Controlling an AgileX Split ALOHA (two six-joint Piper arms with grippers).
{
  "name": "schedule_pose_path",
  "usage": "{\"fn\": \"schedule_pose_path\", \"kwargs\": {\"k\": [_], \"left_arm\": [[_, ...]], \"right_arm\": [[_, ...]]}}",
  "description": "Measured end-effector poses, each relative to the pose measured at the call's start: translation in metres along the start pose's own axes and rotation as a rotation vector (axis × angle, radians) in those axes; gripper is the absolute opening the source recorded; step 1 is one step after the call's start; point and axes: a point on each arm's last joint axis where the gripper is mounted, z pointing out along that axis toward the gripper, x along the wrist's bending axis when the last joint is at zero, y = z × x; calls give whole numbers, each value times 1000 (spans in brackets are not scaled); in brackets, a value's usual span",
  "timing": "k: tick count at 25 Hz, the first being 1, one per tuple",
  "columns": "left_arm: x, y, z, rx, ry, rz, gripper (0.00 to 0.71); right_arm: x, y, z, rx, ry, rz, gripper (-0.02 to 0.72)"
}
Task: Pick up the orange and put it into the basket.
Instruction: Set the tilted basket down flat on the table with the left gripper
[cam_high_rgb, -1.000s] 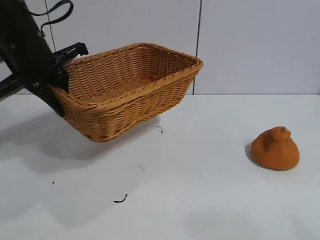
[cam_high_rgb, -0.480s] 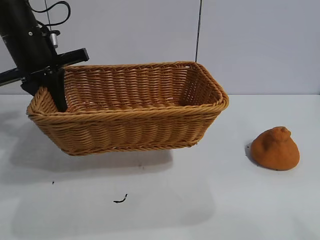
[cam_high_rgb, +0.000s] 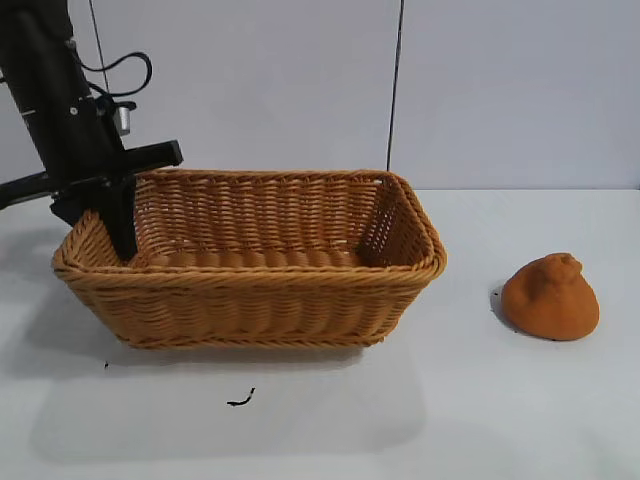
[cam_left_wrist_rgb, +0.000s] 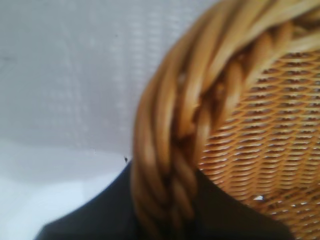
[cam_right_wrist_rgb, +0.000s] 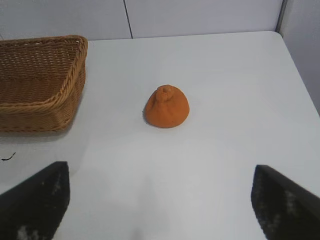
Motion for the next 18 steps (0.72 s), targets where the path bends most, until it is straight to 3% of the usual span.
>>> {"fn": "schedule_pose_path", "kwargs": {"k": [3,5,8,9,11,15,18], "left_arm": [[0,0,0,-5,-4,1,129],[-1,0,0,-4,-11,-2,216],[-2,0,0,-1,-17,-5,451],[-2,0,0,-1,-17,-5,451],[-2,0,0,1,-17,-5,636],[-3,-1,-5,24,-16,4,683],[-9,2,-23,-13,-27,20,691]], "right_arm": [[0,0,0,0,0,0,680],[0,0,0,0,0,0,680],[0,0,0,0,0,0,680],[0,0,0,0,0,0,680],[0,0,0,0,0,0,680],[0,0,0,0,0,0,680],[0,0,0,0,0,0,680]]}}
